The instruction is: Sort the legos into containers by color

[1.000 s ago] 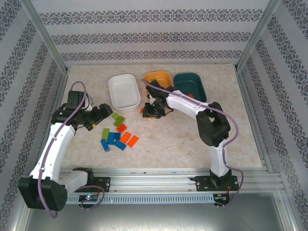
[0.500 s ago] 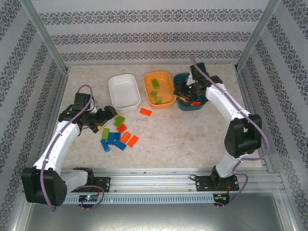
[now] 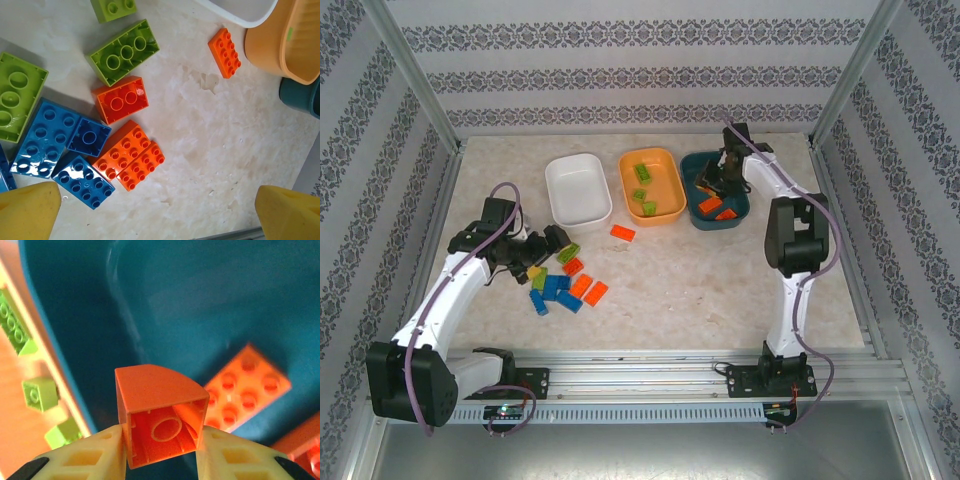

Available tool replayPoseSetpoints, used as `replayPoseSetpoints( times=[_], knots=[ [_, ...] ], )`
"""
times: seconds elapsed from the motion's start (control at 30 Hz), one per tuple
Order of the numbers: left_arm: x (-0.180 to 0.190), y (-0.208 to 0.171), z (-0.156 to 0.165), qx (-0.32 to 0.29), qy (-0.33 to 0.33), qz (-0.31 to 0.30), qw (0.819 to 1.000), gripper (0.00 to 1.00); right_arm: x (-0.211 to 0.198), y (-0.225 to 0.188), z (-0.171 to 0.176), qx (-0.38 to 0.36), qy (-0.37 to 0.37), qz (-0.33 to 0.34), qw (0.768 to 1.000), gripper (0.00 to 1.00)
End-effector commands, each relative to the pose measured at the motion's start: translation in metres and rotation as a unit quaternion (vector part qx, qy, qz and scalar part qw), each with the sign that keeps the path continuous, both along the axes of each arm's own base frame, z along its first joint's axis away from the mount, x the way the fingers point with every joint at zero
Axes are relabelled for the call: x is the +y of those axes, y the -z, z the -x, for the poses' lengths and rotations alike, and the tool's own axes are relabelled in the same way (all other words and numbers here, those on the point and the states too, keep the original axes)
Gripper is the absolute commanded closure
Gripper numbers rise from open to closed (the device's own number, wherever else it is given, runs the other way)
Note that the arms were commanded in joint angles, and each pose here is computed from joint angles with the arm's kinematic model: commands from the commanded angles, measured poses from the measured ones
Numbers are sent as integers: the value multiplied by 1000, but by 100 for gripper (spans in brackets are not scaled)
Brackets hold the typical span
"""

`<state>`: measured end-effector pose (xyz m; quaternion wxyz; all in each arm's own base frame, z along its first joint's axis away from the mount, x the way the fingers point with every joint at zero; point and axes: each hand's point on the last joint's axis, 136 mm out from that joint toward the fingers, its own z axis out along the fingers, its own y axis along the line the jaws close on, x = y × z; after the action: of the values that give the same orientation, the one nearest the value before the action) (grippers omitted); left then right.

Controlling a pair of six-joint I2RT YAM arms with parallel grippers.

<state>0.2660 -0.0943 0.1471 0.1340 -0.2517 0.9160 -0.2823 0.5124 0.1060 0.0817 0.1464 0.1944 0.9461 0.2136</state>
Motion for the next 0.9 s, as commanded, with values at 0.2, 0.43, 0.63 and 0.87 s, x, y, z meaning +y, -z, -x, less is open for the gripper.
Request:
replayPoseSetpoints(
  times=[0.2,0.43,0.63,0.87],
  knots=[
    [3,2,16,27,40,-33,998,0,-7,13,-27,8,7,19,1000,63],
    [5,9,18,38,52,-44,997,0,-8,25,-27,24,6,25,999,59],
    [3,5,10,18,52,-39,998,0,-9,22,-25,26,7,31,999,50],
    [12,6,11,28,45,-68,996,0,-13,-21,-15,-7,5,42,999,42]
  ],
)
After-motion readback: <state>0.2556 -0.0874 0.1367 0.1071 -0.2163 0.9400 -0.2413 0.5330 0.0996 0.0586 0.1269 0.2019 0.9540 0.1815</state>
